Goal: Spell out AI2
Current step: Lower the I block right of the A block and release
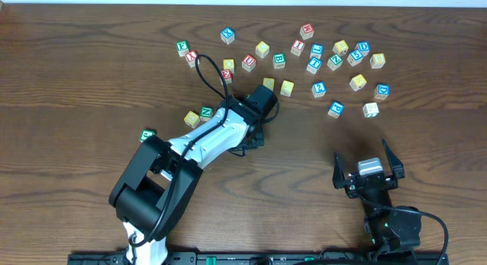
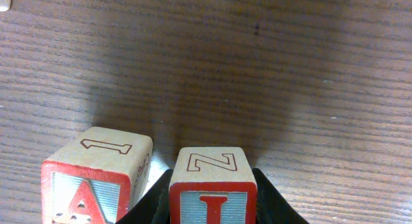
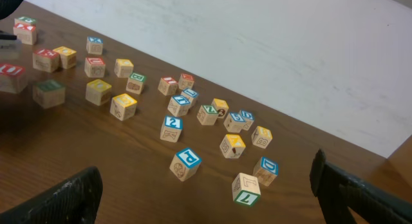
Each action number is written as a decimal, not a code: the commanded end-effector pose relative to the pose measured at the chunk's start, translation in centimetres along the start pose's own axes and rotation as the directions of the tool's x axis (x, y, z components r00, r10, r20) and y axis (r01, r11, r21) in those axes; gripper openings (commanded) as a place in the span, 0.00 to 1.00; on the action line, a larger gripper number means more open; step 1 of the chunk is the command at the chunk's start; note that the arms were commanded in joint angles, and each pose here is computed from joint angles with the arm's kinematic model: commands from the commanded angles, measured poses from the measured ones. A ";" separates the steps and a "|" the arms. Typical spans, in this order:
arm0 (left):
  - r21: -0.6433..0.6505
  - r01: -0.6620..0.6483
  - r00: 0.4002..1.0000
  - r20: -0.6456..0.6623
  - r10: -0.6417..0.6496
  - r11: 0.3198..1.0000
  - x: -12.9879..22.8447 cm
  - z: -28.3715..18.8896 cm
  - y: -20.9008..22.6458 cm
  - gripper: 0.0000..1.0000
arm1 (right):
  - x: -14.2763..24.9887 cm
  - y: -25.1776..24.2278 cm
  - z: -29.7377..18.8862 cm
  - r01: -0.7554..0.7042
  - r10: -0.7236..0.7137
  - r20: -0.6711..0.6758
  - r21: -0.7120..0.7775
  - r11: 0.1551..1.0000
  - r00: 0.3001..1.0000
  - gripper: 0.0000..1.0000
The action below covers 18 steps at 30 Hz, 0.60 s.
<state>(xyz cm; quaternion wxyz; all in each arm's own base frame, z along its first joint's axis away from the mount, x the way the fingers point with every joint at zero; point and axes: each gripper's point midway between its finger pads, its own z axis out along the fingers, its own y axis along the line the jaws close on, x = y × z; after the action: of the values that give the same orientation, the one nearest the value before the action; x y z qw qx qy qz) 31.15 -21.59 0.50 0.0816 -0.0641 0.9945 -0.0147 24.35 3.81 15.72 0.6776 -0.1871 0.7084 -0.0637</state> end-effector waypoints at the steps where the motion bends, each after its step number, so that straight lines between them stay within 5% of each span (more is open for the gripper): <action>1: -0.017 -0.005 1.000 -0.002 0.005 1.000 0.8 0.4 0.2 0.09 | 0.0 0.0 0.0 -0.009 0.009 0.002 0.000 1.000 1.000 0.99; 18: -0.040 -0.011 1.000 0.019 0.012 0.999 0.6 0.3 0.4 0.10 | 0.0 0.0 0.0 -0.009 0.009 0.002 0.000 1.000 1.000 0.99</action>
<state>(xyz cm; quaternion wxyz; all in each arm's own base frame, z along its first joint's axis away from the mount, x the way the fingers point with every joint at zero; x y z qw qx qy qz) 30.98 -22.28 0.53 0.0885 -0.0561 0.9944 -0.0160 24.35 3.81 15.72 0.6776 -0.1871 0.7084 -0.0637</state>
